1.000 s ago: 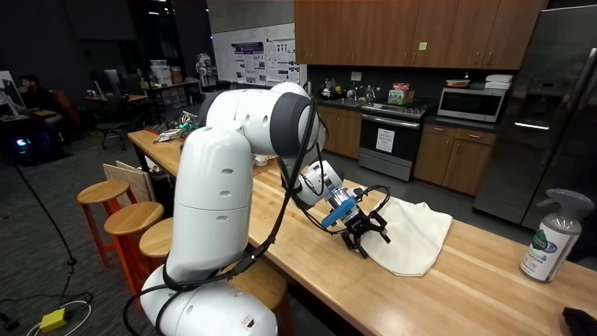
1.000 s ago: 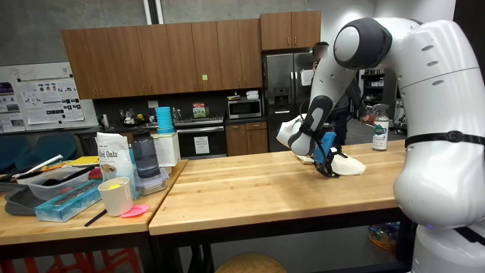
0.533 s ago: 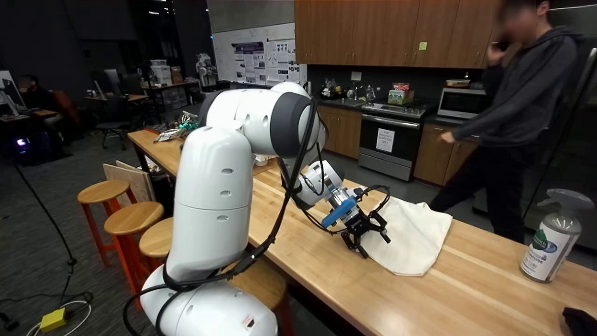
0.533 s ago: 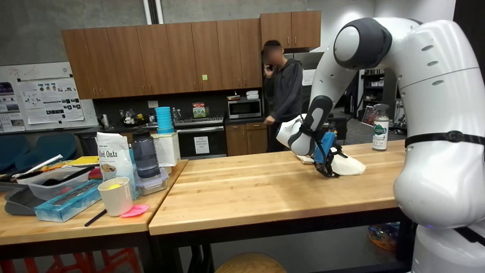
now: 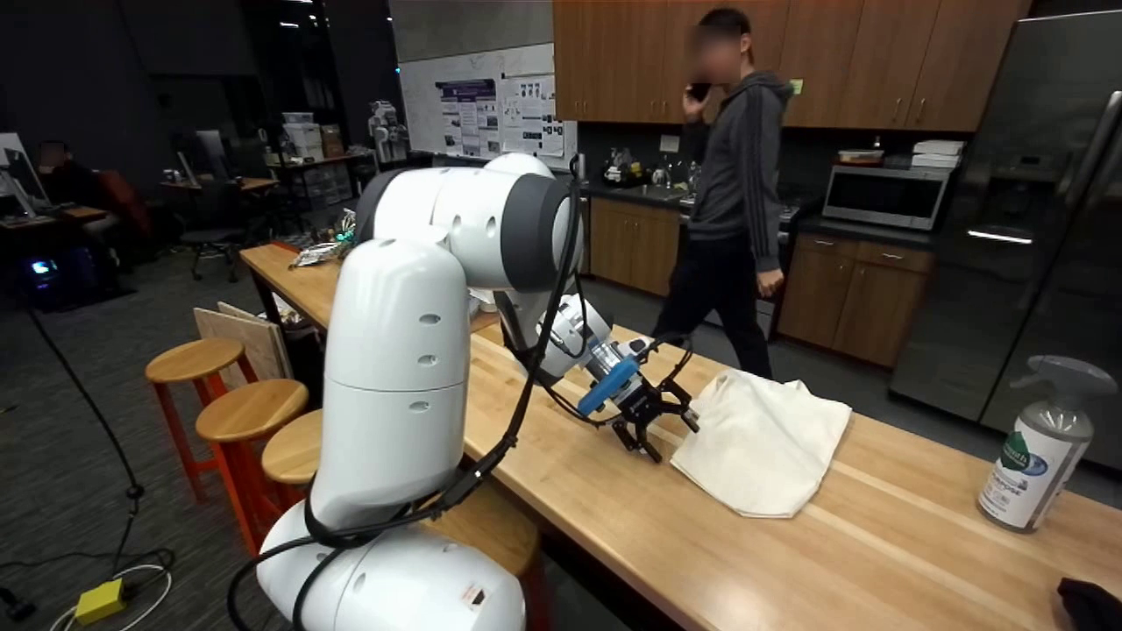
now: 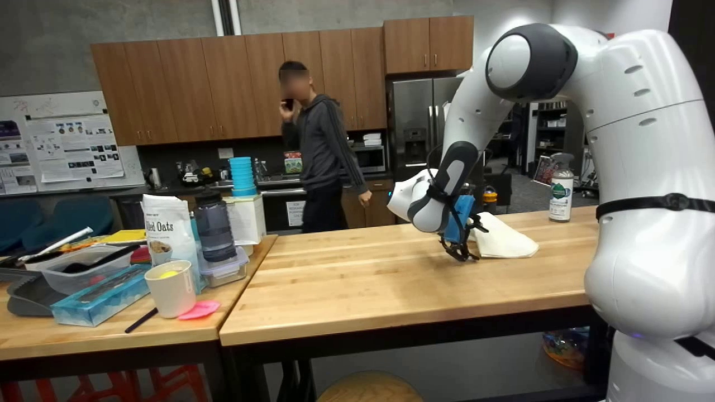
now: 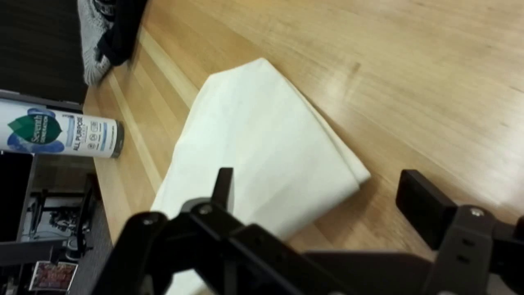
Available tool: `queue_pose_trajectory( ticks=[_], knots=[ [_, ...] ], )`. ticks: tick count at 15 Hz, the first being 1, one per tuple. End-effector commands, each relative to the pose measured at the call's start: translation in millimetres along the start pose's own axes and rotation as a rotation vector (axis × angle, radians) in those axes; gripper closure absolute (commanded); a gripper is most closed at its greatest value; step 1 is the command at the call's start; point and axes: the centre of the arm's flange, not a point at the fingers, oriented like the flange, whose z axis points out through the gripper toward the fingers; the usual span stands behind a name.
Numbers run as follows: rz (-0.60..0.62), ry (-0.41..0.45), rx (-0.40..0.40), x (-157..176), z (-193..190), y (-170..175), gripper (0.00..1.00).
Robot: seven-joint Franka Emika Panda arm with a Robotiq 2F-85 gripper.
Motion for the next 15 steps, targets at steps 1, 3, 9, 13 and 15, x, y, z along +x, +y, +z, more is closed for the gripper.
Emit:
queue_pose_trajectory(
  ticks=[1,3,9,13,15],
  knots=[
    [0.001,0.057,-0.027,9.9,-22.2,2.1,0.0],
    [0.015,0.057,-0.032,4.7,-16.6,10.8,0.0],
    [0.124,-0.023,-0.067,-33.0,46.7,67.4,0.0],
    [0.175,-0.082,-0.088,-59.9,89.4,96.5,0.0],
    [0.191,-0.115,-0.093,-75.5,104.9,104.6,0.0]
  ],
)
